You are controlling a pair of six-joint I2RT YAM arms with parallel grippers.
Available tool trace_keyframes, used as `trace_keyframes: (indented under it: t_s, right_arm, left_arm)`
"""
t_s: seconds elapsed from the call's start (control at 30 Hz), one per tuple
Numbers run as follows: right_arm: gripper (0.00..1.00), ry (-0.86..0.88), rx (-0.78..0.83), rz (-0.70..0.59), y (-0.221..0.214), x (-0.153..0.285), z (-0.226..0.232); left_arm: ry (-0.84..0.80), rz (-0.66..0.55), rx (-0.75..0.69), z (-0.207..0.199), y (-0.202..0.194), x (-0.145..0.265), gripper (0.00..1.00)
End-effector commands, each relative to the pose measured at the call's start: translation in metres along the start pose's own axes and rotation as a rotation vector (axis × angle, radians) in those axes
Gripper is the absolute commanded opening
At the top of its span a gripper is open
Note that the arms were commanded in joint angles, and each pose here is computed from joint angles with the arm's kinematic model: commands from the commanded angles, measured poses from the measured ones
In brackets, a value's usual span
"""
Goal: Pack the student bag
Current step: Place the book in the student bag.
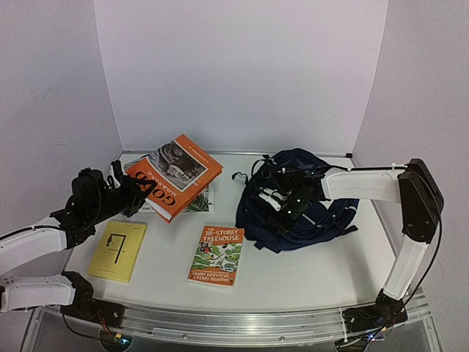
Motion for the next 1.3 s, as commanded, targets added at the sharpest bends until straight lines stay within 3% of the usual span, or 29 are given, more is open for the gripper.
trace_keyframes:
  t_s: [0.0, 0.17, 0.23, 0.53, 0.73, 1.27]
  right_arm:
    - [0.35, -0.075, 0.024, 0.024, -0.002, -0.003, -0.004]
    - [0.07, -0.088, 0.02, -0.038, 0.012, 0.018, -0.005]
    - [0.0, -0.089, 0.019, -0.075, 0.02, 0.032, -0.005]
    - [0.0, -0.112, 0.011, -0.288, 0.057, 0.103, -0.01]
    - [0.0, -0.128, -0.059, -0.43, 0.079, 0.149, -0.041]
    - [0.0, -0.047, -0.099, -0.566, 0.105, 0.182, -0.053]
  left_arm:
    - [-0.053, -0.051, -0.024, -0.009, 0.007, 0.007, 0.04]
    - [-0.047, -0.041, -0.026, -0.008, 0.005, 0.009, 0.04]
    - [-0.047, -0.03, -0.029, -0.007, 0.004, 0.01, 0.03]
    - [-0.202, 0.139, -0.108, -0.022, -0.006, 0.011, 0.01]
    - [-0.3, 0.231, -0.108, -0.027, -0.013, 0.01, 0.01]
    - [-0.371, 0.34, 0.09, -0.008, -0.029, -0.063, 0.0]
Point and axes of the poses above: each gripper's point midway between its finger pads, its own x axis back along the fingers, its own z axis along the line the jaws close on, y = z × x, the point moved 10 cm from there along x, back along the fingers, and after that the axes turned 7 degrees about -x, right-handed, at the moved point
